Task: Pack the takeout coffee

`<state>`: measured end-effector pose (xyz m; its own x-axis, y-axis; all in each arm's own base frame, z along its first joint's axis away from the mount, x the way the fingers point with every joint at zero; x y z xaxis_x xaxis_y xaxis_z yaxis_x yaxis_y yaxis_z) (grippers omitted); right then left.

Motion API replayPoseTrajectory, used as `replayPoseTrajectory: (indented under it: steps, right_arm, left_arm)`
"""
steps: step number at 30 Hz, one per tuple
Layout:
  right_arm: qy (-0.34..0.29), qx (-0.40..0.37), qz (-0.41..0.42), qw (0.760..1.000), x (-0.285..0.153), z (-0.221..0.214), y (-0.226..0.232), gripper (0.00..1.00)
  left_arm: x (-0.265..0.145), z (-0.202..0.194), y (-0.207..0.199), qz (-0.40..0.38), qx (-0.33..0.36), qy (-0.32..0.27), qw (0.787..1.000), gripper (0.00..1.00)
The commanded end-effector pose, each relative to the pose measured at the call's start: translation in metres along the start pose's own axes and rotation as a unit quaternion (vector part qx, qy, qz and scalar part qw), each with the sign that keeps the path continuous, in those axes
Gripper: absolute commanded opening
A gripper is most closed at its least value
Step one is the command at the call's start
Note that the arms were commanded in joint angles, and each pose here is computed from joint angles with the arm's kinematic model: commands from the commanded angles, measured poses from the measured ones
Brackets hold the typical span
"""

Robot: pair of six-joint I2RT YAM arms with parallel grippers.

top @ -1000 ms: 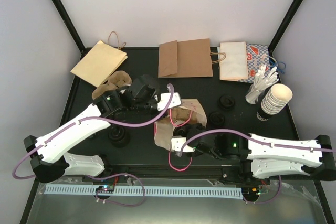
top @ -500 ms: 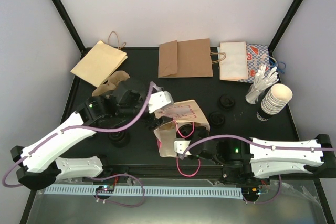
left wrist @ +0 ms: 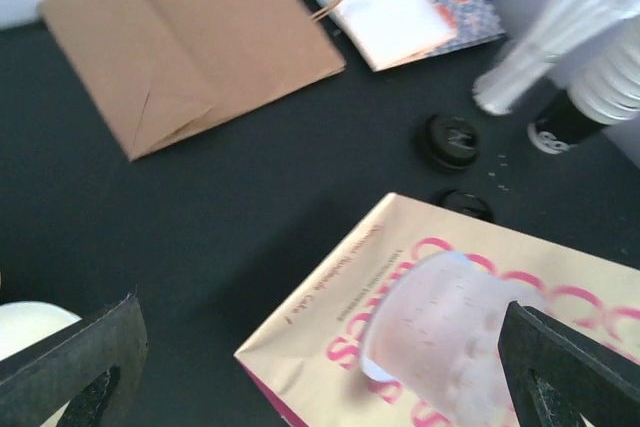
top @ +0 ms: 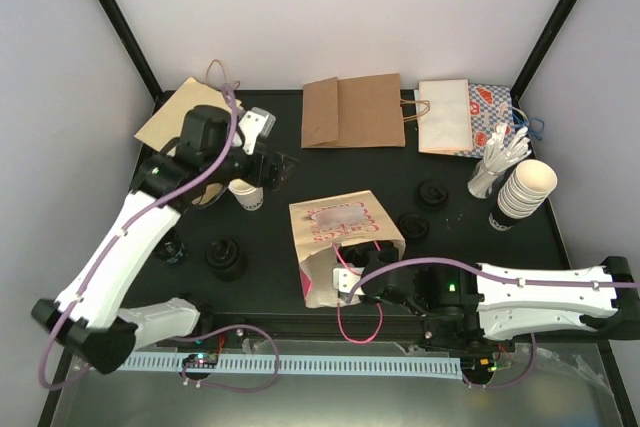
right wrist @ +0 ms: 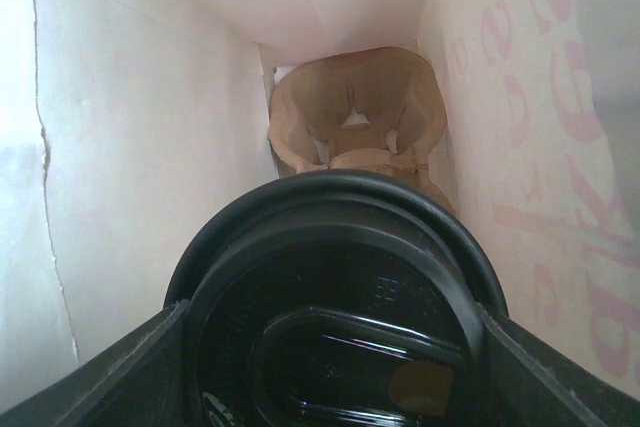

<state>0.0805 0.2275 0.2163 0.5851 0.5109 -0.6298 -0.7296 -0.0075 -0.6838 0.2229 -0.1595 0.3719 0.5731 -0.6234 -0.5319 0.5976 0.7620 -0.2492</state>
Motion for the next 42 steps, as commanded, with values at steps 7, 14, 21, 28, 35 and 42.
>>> replayPoseTrajectory:
  steps: [7, 14, 21, 28, 35, 42]
  right_arm:
    - [-0.01, 0.008, -0.021, 1.0, -0.002, 0.001, -0.006, 0.55]
    - [-0.01, 0.003, -0.025, 1.0, -0.001, -0.002, -0.007, 0.55]
    - [-0.01, 0.0, -0.024, 1.0, 0.002, -0.003, -0.007, 0.55]
    - [-0.008, -0.006, -0.022, 1.0, 0.006, -0.002, -0.008, 0.54]
    - [0.003, -0.018, -0.02, 1.0, 0.012, -0.004, -0.009, 0.54]
    - [0.024, -0.029, -0.02, 0.999, 0.017, -0.006, -0.011, 0.54]
  left_arm:
    - [0.097, -0.007, 0.049, -0.023, -0.093, 0.07, 0.993, 0.95]
    - [0.152, -0.015, 0.069, -0.016, -0.118, 0.156, 0.981, 0.89]
    - [0.192, -0.029, 0.081, -0.026, -0.136, 0.18, 0.974, 0.83]
    - [0.226, -0.039, 0.09, -0.04, -0.138, 0.21, 0.967, 0.81]
    - [0.253, -0.052, 0.077, -0.084, -0.132, 0.232, 0.96, 0.79]
    - [0.268, -0.059, 0.056, -0.195, -0.138, 0.233, 0.943, 0.71]
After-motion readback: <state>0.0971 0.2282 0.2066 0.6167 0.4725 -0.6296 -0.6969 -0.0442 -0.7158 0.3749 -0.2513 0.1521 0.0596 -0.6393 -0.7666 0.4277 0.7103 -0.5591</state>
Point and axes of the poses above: each gripper's point midway between its finger pads, its own x axis out along the fingers, its own y axis along the line the jaws close on, z = x × y, the point moved 6 cm from there along -x, back along the fingers, and after that the axes turned 1 degree about -x, right-handed, at the moved point
